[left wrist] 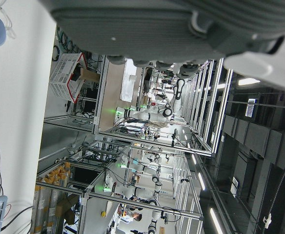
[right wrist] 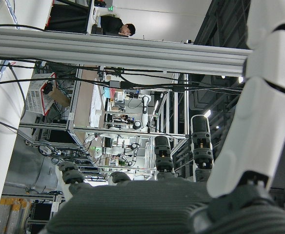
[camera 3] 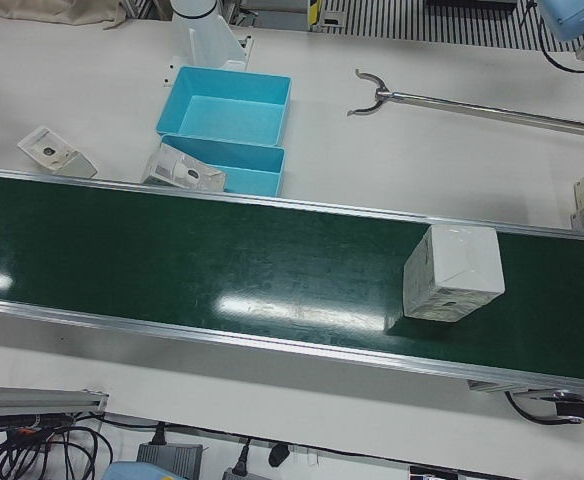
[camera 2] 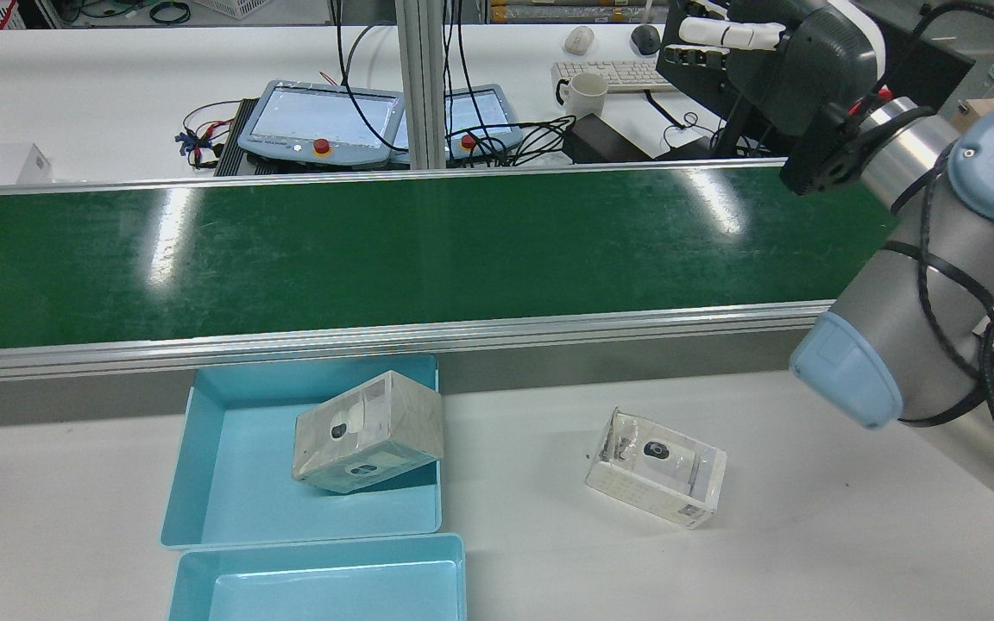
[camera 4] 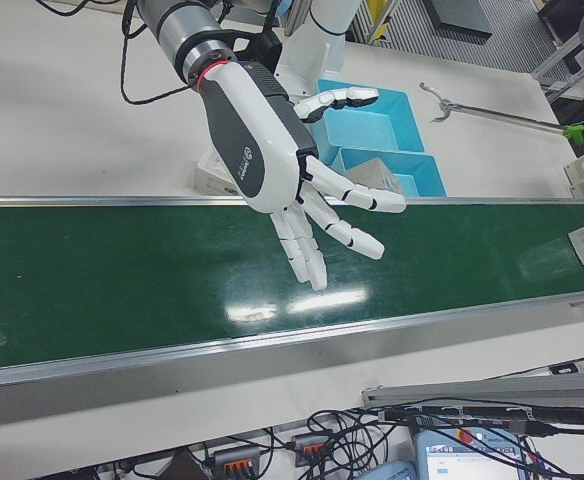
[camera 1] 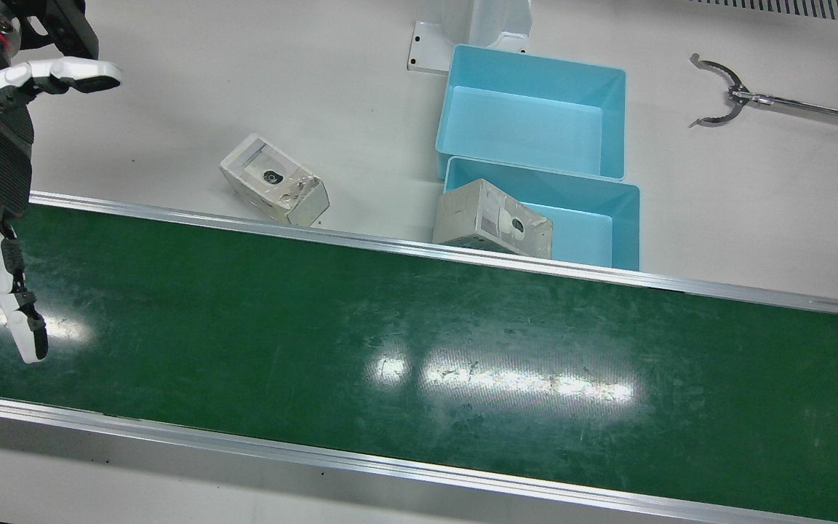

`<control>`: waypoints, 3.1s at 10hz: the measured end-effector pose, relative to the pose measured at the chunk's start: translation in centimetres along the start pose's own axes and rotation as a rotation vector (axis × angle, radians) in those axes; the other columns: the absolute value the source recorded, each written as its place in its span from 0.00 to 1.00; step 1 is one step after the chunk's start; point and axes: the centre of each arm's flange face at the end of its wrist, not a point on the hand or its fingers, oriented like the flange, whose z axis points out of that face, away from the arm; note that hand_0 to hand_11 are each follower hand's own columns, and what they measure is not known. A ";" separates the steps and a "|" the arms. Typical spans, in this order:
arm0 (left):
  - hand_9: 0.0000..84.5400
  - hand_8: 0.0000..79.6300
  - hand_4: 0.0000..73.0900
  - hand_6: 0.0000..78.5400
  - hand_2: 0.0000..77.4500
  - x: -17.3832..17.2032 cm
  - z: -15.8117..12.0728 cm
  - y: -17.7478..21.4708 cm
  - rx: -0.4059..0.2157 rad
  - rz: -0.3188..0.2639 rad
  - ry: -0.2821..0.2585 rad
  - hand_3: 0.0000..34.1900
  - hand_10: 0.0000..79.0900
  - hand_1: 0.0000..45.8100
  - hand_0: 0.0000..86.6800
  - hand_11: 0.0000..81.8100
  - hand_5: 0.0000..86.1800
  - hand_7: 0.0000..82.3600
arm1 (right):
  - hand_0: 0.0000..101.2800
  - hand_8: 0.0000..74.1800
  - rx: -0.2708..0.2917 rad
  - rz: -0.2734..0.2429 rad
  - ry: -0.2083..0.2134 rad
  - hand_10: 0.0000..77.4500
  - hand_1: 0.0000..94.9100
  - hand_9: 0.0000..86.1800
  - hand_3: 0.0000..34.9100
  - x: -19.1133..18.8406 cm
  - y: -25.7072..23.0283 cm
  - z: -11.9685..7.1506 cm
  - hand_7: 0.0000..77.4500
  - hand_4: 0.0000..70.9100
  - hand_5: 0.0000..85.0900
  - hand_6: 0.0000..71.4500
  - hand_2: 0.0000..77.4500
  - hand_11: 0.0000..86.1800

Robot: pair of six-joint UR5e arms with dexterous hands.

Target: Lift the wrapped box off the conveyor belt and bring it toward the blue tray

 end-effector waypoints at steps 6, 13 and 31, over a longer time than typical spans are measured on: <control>0.01 0.01 0.00 0.00 0.01 0.0 0.0 0.0 0.000 0.000 0.000 0.00 0.00 0.00 0.00 0.00 0.01 0.01 | 0.42 0.00 -0.003 -0.009 -0.004 0.06 0.09 0.02 0.87 -0.2 0.2 0.2 0.19 0.27 0.23 0.00 0.20 0.08; 0.00 0.01 0.00 0.00 0.01 0.0 0.0 0.0 0.000 0.000 0.000 0.00 0.00 0.00 0.00 0.00 0.01 0.01 | 0.39 0.00 0.033 -0.039 0.036 0.05 0.07 0.02 0.87 -2.9 -2.6 -4.2 0.15 0.19 0.17 0.00 0.15 0.09; 0.01 0.01 0.00 0.00 0.01 0.0 0.0 0.0 0.000 0.000 0.000 0.00 0.00 0.00 0.00 0.00 0.01 0.01 | 0.39 0.00 0.078 -0.144 0.004 0.05 0.08 0.01 0.88 -12.2 -2.1 -12.2 0.13 0.16 0.08 0.00 0.14 0.07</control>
